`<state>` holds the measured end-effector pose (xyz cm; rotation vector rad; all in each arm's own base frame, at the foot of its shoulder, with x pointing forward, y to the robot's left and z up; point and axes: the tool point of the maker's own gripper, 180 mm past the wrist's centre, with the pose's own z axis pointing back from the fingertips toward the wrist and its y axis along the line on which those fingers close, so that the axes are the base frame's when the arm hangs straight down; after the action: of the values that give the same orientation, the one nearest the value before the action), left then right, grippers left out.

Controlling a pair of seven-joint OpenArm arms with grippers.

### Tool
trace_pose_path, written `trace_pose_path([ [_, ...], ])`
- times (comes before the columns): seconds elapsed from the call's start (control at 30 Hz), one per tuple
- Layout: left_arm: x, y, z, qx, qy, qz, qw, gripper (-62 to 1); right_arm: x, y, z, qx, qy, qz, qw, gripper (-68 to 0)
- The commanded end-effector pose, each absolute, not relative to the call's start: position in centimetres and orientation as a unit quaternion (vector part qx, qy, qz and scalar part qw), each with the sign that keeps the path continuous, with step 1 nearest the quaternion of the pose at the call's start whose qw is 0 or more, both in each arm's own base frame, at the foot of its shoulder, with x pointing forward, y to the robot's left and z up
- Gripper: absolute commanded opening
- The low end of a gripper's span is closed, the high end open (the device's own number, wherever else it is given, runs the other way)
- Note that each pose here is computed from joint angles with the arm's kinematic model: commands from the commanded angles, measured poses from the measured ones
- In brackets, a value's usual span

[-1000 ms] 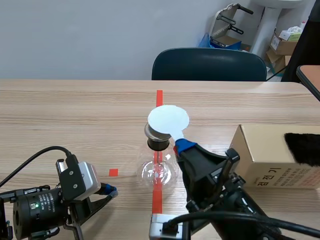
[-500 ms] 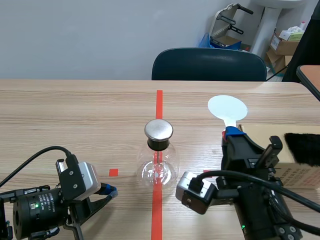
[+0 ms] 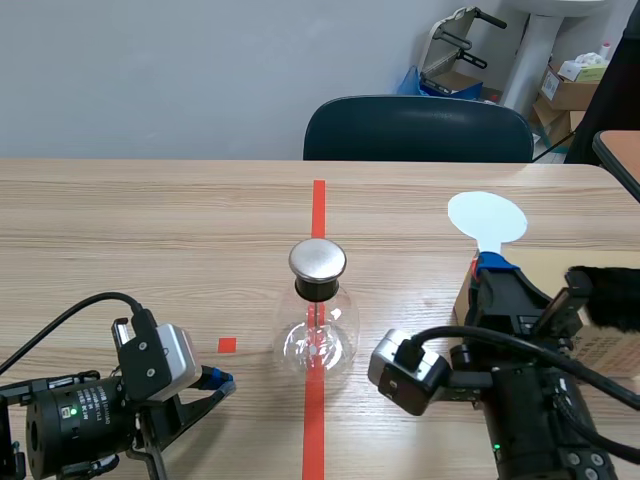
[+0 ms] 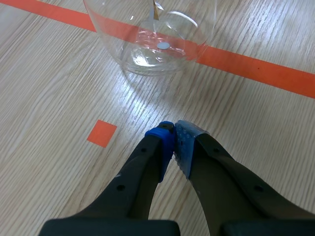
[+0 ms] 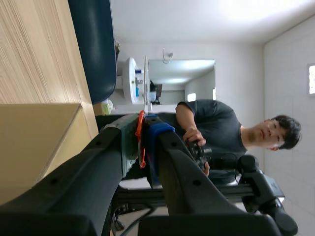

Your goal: Do the electroscope experiment

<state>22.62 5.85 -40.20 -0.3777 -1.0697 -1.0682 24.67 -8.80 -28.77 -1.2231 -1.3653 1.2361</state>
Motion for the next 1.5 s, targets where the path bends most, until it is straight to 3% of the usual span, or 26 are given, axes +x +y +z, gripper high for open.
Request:
trace_pose_path([
  [0.0,23.1,5.4,-39.2,-0.175,-0.498,-0.475,0.704,-59.2,25.2,-8.8,-27.5,-0.501,-0.567,0.492,0.431,-66.5],
  [0.77,23.1,5.4,-39.2,-0.175,-0.499,-0.475,0.703,-59.2,21.5,0.1,-27.8,-0.357,-0.659,0.61,0.258,-66.5],
  [1.47,23.1,5.3,-39.2,-0.176,-0.5,-0.475,0.703,-59.2,21.3,0.4,-27.9,-0.35,-0.662,0.612,0.253,-66.5],
])
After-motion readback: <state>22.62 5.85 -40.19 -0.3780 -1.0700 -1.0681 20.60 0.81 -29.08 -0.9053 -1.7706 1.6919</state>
